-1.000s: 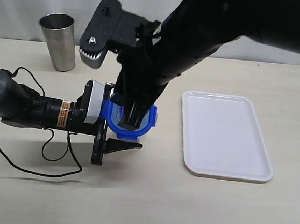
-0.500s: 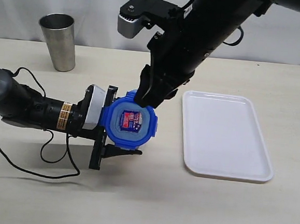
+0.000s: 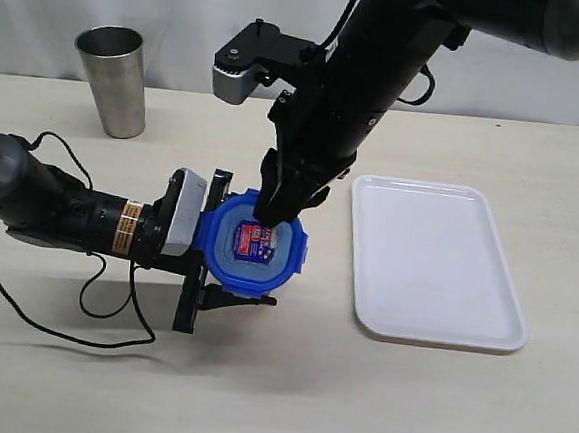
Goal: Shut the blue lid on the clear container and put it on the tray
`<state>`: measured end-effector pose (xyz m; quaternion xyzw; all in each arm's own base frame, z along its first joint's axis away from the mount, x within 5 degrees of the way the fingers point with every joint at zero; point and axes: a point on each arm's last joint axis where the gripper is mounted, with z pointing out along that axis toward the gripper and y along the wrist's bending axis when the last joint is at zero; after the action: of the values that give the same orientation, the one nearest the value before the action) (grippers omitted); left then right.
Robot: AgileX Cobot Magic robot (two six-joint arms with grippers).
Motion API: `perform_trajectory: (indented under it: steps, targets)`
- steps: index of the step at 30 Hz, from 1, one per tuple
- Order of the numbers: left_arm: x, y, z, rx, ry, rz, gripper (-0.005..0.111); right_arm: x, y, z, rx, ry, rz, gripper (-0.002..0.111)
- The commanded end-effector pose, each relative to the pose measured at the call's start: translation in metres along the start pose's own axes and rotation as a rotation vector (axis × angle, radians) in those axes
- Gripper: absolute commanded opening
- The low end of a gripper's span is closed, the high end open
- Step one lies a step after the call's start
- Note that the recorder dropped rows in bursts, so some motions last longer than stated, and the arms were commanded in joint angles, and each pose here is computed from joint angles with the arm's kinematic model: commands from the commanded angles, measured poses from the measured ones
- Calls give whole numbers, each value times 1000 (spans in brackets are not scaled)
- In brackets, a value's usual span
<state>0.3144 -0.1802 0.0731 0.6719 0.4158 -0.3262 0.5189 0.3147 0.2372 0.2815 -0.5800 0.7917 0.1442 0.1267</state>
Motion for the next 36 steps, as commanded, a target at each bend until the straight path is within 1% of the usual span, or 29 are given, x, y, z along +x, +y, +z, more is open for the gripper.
perform_trajectory:
  steps: [1, 5, 8, 14, 16, 20, 26, 29, 32, 34, 36]
  targets:
    - [-1, -1, 1, 6, 7, -4, 0, 1, 0, 5, -46, 7, 19, 40]
    - [-1, -1, 1, 6, 7, -4, 0, 1, -3, 14, -62, 21, 38, 40]
    - [-1, -1, 1, 6, 7, -4, 0, 4, -9, 30, -71, 64, 87, 40]
    - [-1, -1, 1, 8, 7, -8, 0, 8, -15, 52, -100, 110, 94, 39]
    - [-1, -1, 1, 8, 7, -8, 0, 8, -15, 54, -103, 113, 95, 39]
    - [-1, -1, 1, 8, 7, -9, 0, 15, -20, 55, -110, 118, 120, 33]
    - [-1, -1, 1, 6, 7, -12, 0, 25, -28, 55, -161, 76, 164, 33]
    - [-1, 0, 1, -3, 7, -15, 0, 27, -33, 52, -139, 82, 161, 33]
    - [-1, 3, 1, -28, 7, -83, 0, 26, -34, 40, -88, 86, 146, 33]
    - [-1, 4, 1, -44, 7, -122, 0, 26, -35, 30, -41, 97, 155, 33]
    - [-1, 5, 1, -51, 6, -138, 0, 26, -37, 20, 26, 88, 165, 33]
